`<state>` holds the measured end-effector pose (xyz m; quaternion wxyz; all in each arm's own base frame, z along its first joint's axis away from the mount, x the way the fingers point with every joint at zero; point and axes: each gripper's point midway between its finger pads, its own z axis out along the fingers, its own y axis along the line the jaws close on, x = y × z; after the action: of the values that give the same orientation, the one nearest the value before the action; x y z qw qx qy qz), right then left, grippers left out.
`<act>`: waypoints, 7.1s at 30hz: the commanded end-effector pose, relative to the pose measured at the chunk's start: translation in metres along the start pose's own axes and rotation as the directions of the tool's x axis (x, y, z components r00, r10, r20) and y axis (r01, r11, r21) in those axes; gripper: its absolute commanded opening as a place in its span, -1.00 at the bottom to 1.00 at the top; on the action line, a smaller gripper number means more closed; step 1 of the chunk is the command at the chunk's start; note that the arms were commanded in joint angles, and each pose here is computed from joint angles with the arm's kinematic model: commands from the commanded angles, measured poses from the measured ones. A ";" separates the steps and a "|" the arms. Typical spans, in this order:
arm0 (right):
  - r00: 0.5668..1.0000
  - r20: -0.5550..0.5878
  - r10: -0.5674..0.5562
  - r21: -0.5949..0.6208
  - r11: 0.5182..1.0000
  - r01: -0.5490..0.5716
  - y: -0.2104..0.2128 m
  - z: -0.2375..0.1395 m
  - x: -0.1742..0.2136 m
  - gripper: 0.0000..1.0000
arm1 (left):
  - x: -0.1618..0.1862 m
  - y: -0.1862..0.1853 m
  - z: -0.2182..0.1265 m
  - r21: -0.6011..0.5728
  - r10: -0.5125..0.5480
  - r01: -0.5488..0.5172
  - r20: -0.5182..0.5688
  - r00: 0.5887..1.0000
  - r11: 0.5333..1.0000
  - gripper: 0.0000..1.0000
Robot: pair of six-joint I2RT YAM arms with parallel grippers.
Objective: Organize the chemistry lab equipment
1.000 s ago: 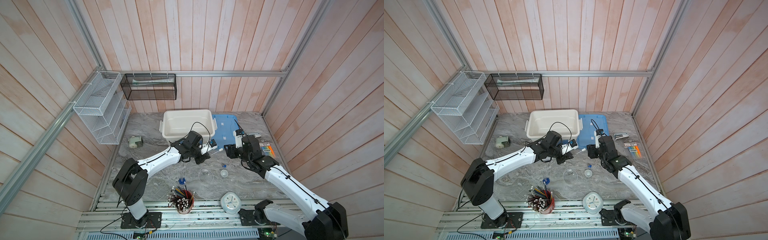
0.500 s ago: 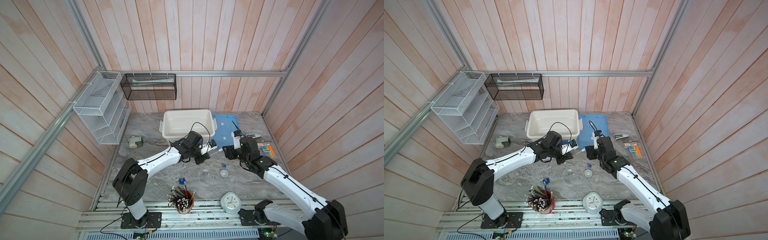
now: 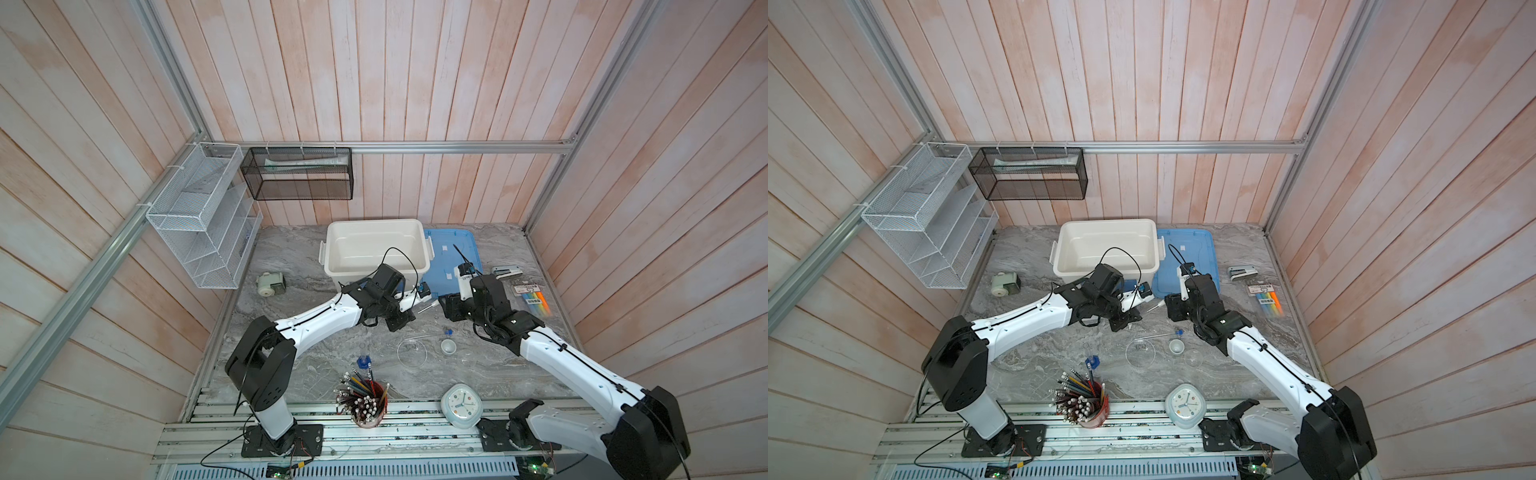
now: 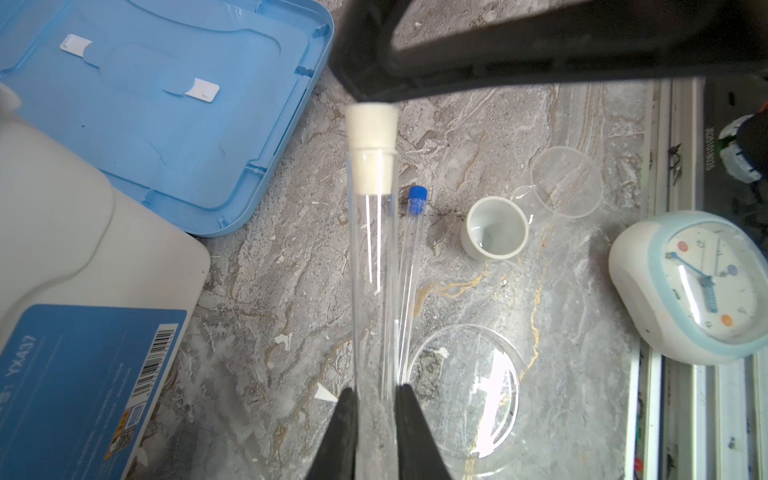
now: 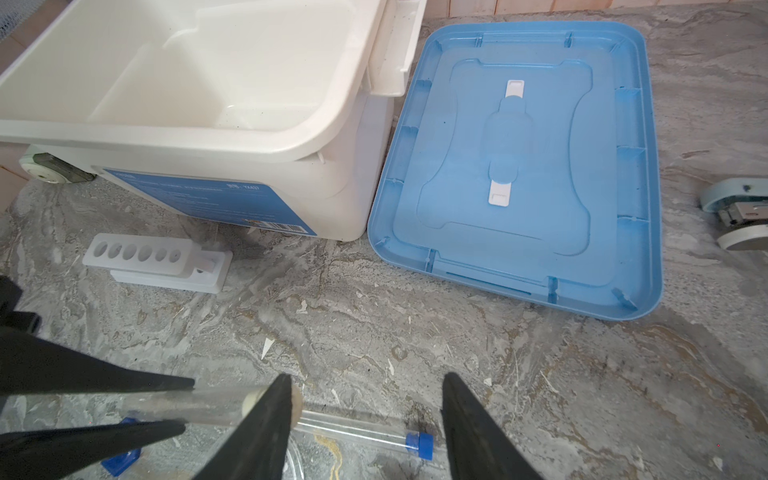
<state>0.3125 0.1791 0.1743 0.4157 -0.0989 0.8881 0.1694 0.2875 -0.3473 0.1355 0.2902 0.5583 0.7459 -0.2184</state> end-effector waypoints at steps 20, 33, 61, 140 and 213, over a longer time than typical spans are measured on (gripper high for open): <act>0.997 -0.064 0.050 -0.082 0.995 -0.055 0.019 0.005 0.027 0.17 | -0.046 0.014 -0.028 -0.057 0.041 -0.031 0.190 0.981 0.998 -0.66; 0.998 0.015 0.069 -0.051 0.996 -0.068 0.016 -0.010 0.002 0.25 | -0.049 0.016 -0.032 -0.058 0.027 -0.014 0.224 0.974 0.998 -0.66; 0.956 0.278 -0.093 -0.431 0.878 0.210 0.104 -0.086 -0.085 0.32 | -0.055 0.004 -0.131 0.259 -0.214 0.077 0.559 0.801 0.963 -0.66; 0.851 0.408 -0.330 -0.483 0.713 0.508 0.301 0.057 -0.087 -0.75 | 0.122 0.096 -0.372 -0.527 -0.129 0.829 0.824 0.552 0.186 0.79; 0.828 0.428 -0.363 -0.393 0.750 0.532 0.303 0.160 0.008 -0.78 | 0.114 0.093 -0.361 -0.521 -0.125 0.809 0.815 0.566 0.271 0.79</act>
<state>0.3217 0.5194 0.1492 0.5396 -0.3921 0.6799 0.3046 0.2828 -0.0040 0.3245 0.6710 -0.0680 0.7360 -0.0585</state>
